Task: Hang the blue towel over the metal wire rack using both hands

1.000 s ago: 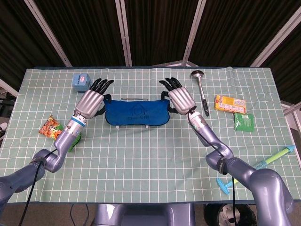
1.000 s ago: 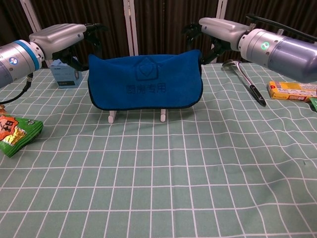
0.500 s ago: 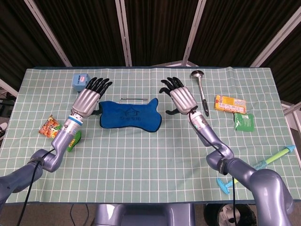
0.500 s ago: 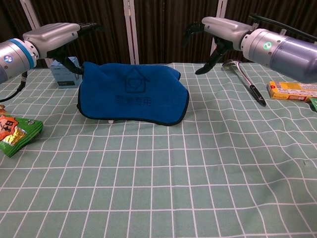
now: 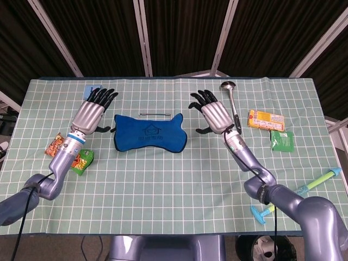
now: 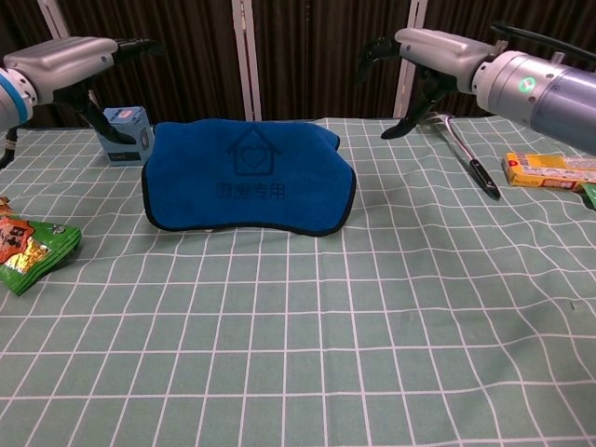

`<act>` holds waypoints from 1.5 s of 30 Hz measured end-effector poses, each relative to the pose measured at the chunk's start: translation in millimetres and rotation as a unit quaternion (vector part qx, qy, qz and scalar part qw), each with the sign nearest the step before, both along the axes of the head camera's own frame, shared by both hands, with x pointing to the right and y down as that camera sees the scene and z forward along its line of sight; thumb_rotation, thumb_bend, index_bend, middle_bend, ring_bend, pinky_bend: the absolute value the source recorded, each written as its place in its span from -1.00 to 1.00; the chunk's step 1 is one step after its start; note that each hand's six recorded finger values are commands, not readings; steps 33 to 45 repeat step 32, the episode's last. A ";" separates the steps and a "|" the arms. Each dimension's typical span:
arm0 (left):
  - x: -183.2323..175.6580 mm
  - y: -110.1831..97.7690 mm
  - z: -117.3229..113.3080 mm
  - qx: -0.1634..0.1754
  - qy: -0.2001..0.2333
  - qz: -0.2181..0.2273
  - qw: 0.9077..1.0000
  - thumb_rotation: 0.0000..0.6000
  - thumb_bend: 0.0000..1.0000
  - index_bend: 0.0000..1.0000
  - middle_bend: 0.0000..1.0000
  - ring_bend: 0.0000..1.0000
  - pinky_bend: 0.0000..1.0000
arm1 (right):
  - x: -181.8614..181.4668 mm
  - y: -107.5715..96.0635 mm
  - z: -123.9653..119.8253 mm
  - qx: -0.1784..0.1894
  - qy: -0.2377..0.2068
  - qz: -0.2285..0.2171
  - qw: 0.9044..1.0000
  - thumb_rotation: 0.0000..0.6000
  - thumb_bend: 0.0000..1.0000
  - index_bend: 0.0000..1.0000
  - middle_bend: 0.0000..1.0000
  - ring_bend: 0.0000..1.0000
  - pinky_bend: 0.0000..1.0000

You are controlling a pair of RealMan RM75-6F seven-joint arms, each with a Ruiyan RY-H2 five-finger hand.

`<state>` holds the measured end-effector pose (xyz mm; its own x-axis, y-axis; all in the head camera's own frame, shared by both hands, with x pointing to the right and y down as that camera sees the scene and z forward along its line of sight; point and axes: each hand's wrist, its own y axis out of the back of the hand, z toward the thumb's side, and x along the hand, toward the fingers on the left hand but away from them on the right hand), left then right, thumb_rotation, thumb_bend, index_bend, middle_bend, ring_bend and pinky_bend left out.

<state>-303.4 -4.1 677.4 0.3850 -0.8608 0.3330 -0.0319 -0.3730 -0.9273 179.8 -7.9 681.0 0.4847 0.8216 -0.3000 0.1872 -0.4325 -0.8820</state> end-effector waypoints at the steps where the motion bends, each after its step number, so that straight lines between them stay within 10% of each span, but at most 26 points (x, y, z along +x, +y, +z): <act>1: -4.7 0.2 -3.4 0.004 0.001 -0.002 1.000 1.00 -0.95 -1.00 -1.00 -1.00 -1.00 | 4.2 1.5 -3.0 0.004 0.002 -0.003 1.000 1.00 -0.93 -0.41 -0.80 -1.00 -1.00; 14: -77.0 37.0 -61.7 0.012 0.009 -0.055 0.998 1.00 -0.96 -1.00 -1.00 -1.00 -1.00 | 85.3 42.0 -57.3 0.051 0.039 -0.006 0.998 1.00 -1.00 -0.67 -0.97 -1.00 -1.00; 32: -143.8 180.0 -126.7 -0.012 -0.036 -0.132 0.991 1.00 -0.97 -1.00 -1.00 -1.00 -1.00 | 221.6 167.5 -134.7 0.056 0.143 0.151 0.977 1.00 -1.00 -0.94 -1.00 -1.00 -1.00; 45: -143.8 180.0 -126.7 -0.012 -0.036 -0.132 0.991 1.00 -0.97 -1.00 -1.00 -1.00 -1.00 | 221.6 167.5 -134.7 0.056 0.143 0.151 0.977 1.00 -1.00 -0.94 -1.00 -1.00 -1.00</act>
